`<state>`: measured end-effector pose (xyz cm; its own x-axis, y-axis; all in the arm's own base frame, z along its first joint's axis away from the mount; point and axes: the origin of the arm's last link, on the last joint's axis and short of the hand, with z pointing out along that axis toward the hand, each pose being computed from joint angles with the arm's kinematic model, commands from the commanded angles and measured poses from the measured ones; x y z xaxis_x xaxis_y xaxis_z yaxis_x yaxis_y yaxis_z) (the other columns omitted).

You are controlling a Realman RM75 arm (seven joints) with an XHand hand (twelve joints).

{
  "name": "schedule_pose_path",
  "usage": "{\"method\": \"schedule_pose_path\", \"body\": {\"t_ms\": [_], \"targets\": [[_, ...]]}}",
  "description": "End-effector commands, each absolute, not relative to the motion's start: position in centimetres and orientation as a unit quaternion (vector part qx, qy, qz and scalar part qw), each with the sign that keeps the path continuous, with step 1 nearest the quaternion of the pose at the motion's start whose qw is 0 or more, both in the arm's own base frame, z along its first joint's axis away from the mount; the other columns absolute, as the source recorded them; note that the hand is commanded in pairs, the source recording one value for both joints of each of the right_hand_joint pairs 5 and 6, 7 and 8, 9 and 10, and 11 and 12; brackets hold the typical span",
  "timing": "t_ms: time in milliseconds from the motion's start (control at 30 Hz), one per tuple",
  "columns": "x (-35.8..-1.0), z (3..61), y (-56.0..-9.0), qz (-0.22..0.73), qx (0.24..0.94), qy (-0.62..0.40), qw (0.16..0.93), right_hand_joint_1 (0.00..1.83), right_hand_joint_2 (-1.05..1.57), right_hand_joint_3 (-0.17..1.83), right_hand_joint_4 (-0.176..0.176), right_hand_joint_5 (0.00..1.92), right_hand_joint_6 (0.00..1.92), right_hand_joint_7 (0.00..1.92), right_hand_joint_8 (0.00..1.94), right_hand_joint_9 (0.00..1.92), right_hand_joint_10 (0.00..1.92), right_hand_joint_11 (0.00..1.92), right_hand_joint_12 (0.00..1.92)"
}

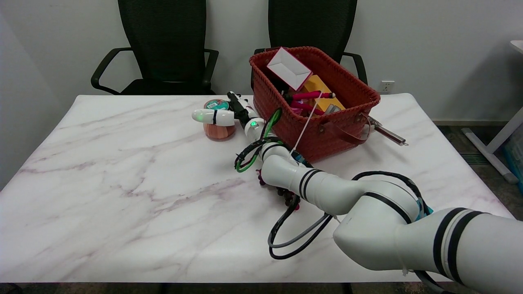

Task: Pick up the wooden mortar.

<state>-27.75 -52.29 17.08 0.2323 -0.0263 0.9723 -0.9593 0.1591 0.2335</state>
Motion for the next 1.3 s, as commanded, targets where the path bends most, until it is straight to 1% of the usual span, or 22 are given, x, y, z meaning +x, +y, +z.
{"method": "schedule_pose_path", "body": {"t_ms": [33,267,567,633,667,700,800,867,967,1033,1100,1133,1167,1200,1233,1300], "targets": [[-28.5,16.5,-51.8,0.396,0.507,-0.491,0.587,0.91,0.04,-0.17,0.000,0.00,0.00,0.23,0.23,0.12,0.12,0.00,0.00],[-28.3,16.2,-51.7,0.400,0.509,-0.493,0.581,0.91,0.04,-0.17,0.000,0.00,0.00,0.27,0.27,0.15,0.15,0.00,0.00],[-28.2,15.7,-51.6,0.402,0.513,-0.494,0.576,0.92,0.03,-0.17,0.000,0.11,0.11,0.34,0.34,0.18,0.18,0.00,0.00],[-28.2,15.7,-51.6,0.401,0.513,-0.495,0.576,0.93,0.04,-0.17,0.000,0.22,0.22,0.37,0.37,0.19,0.19,0.00,0.00],[-28.2,15.7,-51.6,0.401,0.513,-0.495,0.576,0.94,0.04,-0.17,0.000,0.25,0.25,0.38,0.38,0.19,0.19,0.00,0.00],[-28.2,15.7,-51.6,0.401,0.513,-0.495,0.575,0.94,0.04,-0.17,0.000,0.32,0.32,0.39,0.39,0.20,0.20,0.00,0.00],[-28.3,15.5,-51.5,0.400,0.513,-0.497,0.575,0.96,0.04,-0.17,0.000,0.51,0.51,0.50,0.50,0.27,0.27,0.00,0.00],[-28.3,15.4,-51.5,0.400,0.512,-0.498,0.575,0.96,0.04,-0.17,0.000,0.56,0.56,0.57,0.57,0.33,0.33,0.00,0.00],[-28.6,15.2,-51.3,0.398,0.511,-0.500,0.575,0.97,0.04,-0.17,0.000,0.55,0.55,0.62,0.62,0.36,0.36,0.00,0.00],[-28.9,15.0,-51.1,0.394,0.512,-0.502,0.575,1.01,0.03,-0.08,0.000,0.52,0.52,0.65,0.65,0.36,0.36,0.00,0.00],[-29.2,14.7,-50.9,0.390,0.513,-0.503,0.576,1.03,0.05,-0.02,0.000,0.49,0.49,0.55,0.55,0.32,0.32,0.00,0.00],[-29.3,14.6,-50.8,0.388,0.514,-0.504,0.577,1.03,0.07,0.02,0.000,0.35,0.35,0.42,0.42,0.26,0.26,0.00,0.00],[-29.5,14.5,-50.7,0.384,0.515,-0.504,0.577,1.04,0.07,0.04,0.000,0.27,0.27,0.39,0.39,0.24,0.24,0.00,0.00],[-29.7,14.4,-50.6,0.381,0.515,-0.504,0.579,1.06,0.06,0.05,0.000,0.13,0.13,0.32,0.32,0.20,0.20,0.00,0.00],[-29.8,14.4,-50.6,0.379,0.516,-0.504,0.580,1.06,0.05,0.05,0.000,0.07,0.07,0.26,0.26,0.16,0.16,0.00,0.00],[-30.0,14.2,-50.4,0.373,0.518,-0.504,0.581,1.05,0.04,0.06,0.000,0.02,0.02,0.18,0.18,0.10,0.10,0.00,0.00]]}}
